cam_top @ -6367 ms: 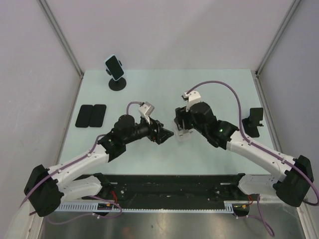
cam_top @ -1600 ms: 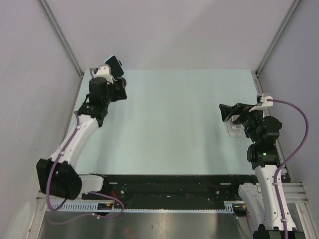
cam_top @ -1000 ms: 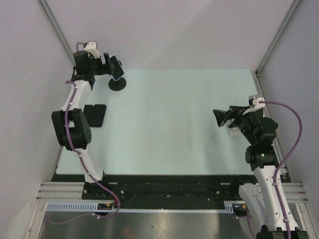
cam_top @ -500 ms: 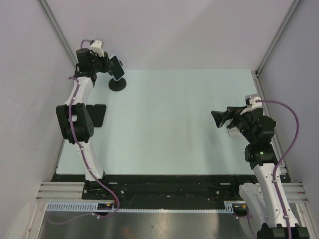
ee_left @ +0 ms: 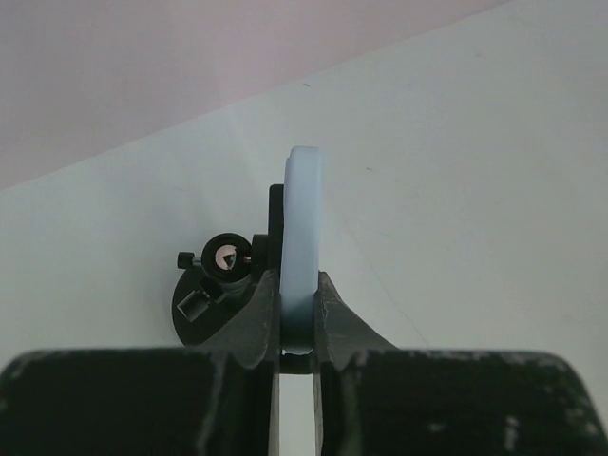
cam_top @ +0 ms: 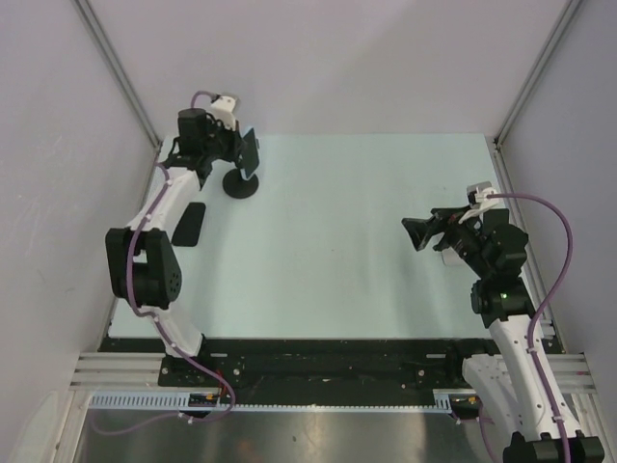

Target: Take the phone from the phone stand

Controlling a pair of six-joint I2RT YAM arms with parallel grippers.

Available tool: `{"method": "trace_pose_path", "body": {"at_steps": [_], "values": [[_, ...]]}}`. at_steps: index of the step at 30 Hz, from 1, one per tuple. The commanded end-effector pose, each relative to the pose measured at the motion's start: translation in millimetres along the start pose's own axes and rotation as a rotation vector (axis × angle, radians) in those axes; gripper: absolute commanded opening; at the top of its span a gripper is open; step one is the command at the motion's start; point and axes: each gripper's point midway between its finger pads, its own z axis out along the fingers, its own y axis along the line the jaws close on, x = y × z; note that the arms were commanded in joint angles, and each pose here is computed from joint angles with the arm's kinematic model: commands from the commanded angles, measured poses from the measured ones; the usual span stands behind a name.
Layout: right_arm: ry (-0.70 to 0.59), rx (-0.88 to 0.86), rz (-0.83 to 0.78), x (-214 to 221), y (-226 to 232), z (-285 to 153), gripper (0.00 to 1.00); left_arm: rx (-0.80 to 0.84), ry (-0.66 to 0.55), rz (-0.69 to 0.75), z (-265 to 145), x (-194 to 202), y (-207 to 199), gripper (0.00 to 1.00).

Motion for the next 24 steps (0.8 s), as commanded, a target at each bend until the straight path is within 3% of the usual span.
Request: {"method": "trace_pose_path", "body": {"at_steps": [1, 12, 24], "values": [[-0.033, -0.036, -0.043, -10.2, 14.0, -1.5, 0.93, 0.099, -0.224, 0.132, -53.9, -86.0, -80.3, 0.0], [0.012, -0.08, -0.061, 3.2, 47.2, 4.9, 0.94, 0.293, -0.185, 0.021, -107.8, -46.2, -229.2, 0.0], [0.034, -0.116, -0.165, 24.4, 103.3, 27.4, 1.0, 0.416, -0.122, -0.077, -153.3, -4.0, -303.0, 0.03]]}}
